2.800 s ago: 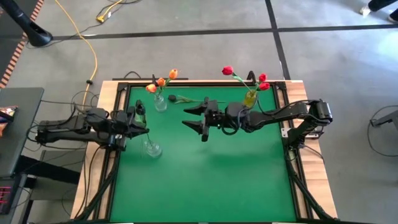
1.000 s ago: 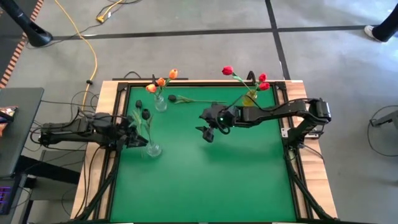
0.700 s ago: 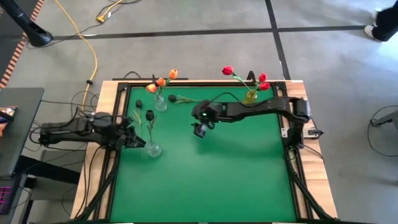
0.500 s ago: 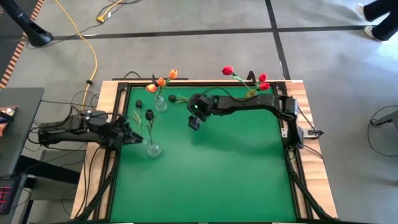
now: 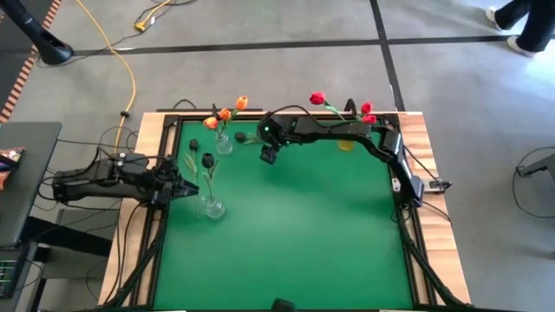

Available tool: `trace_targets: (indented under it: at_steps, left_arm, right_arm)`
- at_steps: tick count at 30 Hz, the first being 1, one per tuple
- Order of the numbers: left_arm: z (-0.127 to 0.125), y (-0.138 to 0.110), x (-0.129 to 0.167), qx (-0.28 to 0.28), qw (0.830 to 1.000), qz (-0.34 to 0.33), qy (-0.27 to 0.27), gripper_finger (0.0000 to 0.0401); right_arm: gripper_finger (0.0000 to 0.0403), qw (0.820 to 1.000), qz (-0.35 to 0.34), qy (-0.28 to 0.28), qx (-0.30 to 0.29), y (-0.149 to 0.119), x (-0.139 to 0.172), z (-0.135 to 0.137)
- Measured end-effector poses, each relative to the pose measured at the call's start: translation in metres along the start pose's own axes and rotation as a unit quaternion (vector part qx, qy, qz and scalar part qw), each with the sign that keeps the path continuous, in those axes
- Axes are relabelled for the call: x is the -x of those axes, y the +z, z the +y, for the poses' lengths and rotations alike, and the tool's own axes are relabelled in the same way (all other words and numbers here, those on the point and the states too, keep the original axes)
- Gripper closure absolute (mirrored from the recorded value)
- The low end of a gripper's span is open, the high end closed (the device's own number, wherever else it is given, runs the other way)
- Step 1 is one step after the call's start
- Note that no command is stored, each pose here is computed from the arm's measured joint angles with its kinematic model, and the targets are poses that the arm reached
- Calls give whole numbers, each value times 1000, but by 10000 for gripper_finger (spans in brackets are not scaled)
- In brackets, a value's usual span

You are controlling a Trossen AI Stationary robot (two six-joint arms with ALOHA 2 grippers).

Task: Sort flowers into vase by color
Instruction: Put the right black flower into the bottom transparent vase

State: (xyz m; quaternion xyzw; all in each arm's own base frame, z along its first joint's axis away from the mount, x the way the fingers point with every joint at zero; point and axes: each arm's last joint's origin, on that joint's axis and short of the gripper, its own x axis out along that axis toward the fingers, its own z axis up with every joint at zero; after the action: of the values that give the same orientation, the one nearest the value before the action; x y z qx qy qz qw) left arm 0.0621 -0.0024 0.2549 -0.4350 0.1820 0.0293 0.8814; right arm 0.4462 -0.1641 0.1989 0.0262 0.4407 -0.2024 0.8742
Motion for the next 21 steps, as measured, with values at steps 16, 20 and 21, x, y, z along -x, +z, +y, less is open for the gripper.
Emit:
trace_targets:
  at_steps: [16, 20, 21]
  left_arm:
    - [1, 0, 0, -3, 1000, 2, 3, 248]
    - [1, 0, 0, -7, 1000, 2, 4, 248]
    - [1, -1, 0, -7, 1000, 2, 6, 248]
  right_arm:
    - [106, 995, 89, 18, 46, -28, -29, -28]
    - [106, 992, 118, 22, 48, -37, -39, -26]
    - [106, 991, 119, 25, 46, -38, -40, -27]
